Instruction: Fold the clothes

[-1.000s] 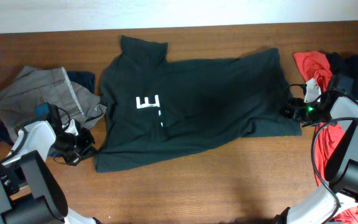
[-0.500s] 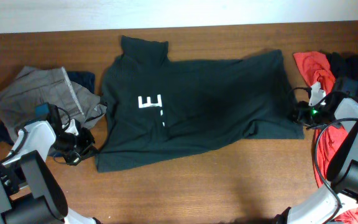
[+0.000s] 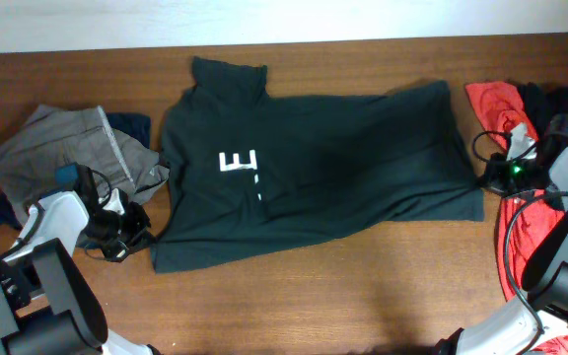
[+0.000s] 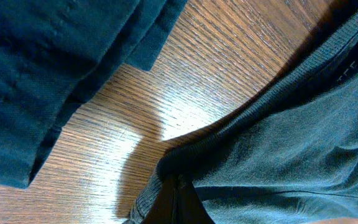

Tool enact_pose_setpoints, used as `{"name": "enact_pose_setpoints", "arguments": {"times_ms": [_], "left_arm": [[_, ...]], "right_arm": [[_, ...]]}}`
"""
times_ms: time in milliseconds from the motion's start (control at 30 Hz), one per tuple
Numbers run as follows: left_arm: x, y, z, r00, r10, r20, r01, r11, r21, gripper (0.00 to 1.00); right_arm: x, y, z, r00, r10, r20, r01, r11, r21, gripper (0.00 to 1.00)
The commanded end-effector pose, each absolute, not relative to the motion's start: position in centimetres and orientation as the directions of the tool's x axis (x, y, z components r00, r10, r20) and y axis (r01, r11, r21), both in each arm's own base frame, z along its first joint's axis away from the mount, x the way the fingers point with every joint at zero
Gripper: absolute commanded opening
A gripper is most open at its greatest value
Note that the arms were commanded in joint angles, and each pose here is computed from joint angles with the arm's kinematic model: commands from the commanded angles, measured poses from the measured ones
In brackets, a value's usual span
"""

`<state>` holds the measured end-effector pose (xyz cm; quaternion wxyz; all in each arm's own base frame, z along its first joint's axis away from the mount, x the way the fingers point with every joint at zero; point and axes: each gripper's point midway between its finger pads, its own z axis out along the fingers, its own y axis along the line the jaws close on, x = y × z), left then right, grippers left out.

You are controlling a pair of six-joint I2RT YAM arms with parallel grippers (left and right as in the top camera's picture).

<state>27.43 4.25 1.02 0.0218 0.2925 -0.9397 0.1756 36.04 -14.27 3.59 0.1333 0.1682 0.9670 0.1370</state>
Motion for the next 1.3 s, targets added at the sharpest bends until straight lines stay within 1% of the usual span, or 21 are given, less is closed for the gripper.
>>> {"name": "enact_pose_setpoints", "arguments": {"times_ms": [0, 67, 200, 367, 467, 533, 633, 733, 800, 833, 867, 933, 967, 1033, 1100, 1200, 1267], "left_arm": [[28.1, 4.5, 1.1, -0.835, -0.535, 0.131, -0.545, 0.769, -0.334, 0.0], [28.2, 4.5, 1.1, -0.835, -0.535, 0.128, -0.545, 0.769, -0.335, 0.0], [28.2, 4.6, 1.1, -0.835, -0.535, 0.127, -0.544, 0.769, -0.335, 0.0], [28.2, 4.6, 1.0, -0.835, -0.536, 0.128, -0.545, 0.77, -0.332, 0.0], [28.2, 4.6, 1.0, -0.835, -0.535, 0.127, -0.544, 0.77, -0.332, 0.0], [28.2, 4.6, 1.1, -0.843, -0.524, 0.122, -0.532, 0.778, -0.334, 0.0], [28.2, 4.7, 1.1, -0.847, -0.518, 0.116, -0.525, 0.785, -0.328, 0.0], [28.2, 4.8, 1.1, -0.847, -0.519, 0.115, -0.526, 0.785, -0.328, 0.0], [28.3, 4.9, 1.0, -0.847, -0.52, 0.111, -0.526, 0.786, -0.325, 0.0], [28.3, 4.9, 1.0, -0.847, -0.52, 0.108, -0.525, 0.788, -0.323, 0.0], [28.4, 5.0, 1.0, -0.847, -0.521, 0.104, -0.524, 0.788, -0.324, 0.0], [28.6, 5.0, 1.1, -0.848, -0.521, 0.098, -0.522, 0.789, -0.326, 0.0], [28.8, 5.1, 1.2, -0.848, -0.521, 0.094, -0.52, 0.789, -0.326, 0.0], [29.2, 5.3, 1.6, -0.849, -0.522, 0.08, -0.517, 0.79, -0.329, 0.0], [30.0, 5.6, 2.1, -0.851, -0.522, 0.058, -0.509, 0.794, -0.334, 0.0], [30.6, 5.8, 2.6, -0.852, -0.522, 0.04, -0.503, 0.796, -0.337, 0.0], [30.7, 5.9, 2.7, -0.852, -0.522, 0.037, -0.502, 0.796, -0.337, 0.0]], "right_arm": [[35.4, -17.4, 5.4, -0.89, 0.39, -0.238, 0.342, 0.914, 0.219, 0.04], [34.8, -18.4, 5.4, -0.886, 0.403, -0.229, 0.367, 0.912, 0.183, 0.04], [34.5, -19.1, 5.4, -0.876, 0.424, -0.228, 0.388, 0.902, 0.188, 0.04], [34.0, -19.5, 5.2, -0.878, 0.428, -0.216, 0.403, 0.903, 0.152, 0.04], [34.4, -19.5, 5.5, -0.875, 0.426, -0.229, 0.396, 0.903, 0.167, 0.04], [35.4, -18.7, 6.2, -0.878, 0.402, -0.258, 0.35, 0.909, 0.225, 0.04], [36.6, -17.1, 7.7, -0.894, 0.328, -0.305, 0.233, 0.922, 0.309, 0.04], [36.7, -16.9, 8.4, -0.903, 0.29, -0.318, 0.189, 0.931, 0.314, 0.04], [36.5, -17.0, 8.4, -0.905, 0.29, -0.31, 0.194, 0.932, 0.306, 0.04], [36.3, -17.1, 8.3, -0.908, 0.291, -0.301, 0.202, 0.934, 0.294, 0.08], [36.1, -17.3, 8.1, -0.912, 0.291, -0.29, 0.21, 0.937, 0.28, 0.19], [35.6, -17.6, 7.9, -0.912, 0.311, -0.268, 0.243, 0.935, 0.26, 0.34], [35.5, -17.8, 7.8, -0.908, 0.332, -0.256, 0.268, 0.929, 0.255, 0.45], [34.9, -18.0, 7.6, -0.895, 0.386, -0.222, 0.331, 0.91, 0.249, 0.55], [34.3, -17.7, 7.3, -0.889, 0.421, -0.182, 0.37, 0.893, 0.257, 0.59], [33.1, -16.9, 6.7, -0.89, 0.442, -0.108, 0.402, 0.875, 0.271, 0.59], [31.7, -16.1, 5.7, -0.881, 0.472, -0.026, 0.448, 0.851, 0.276, 0.59]]}}
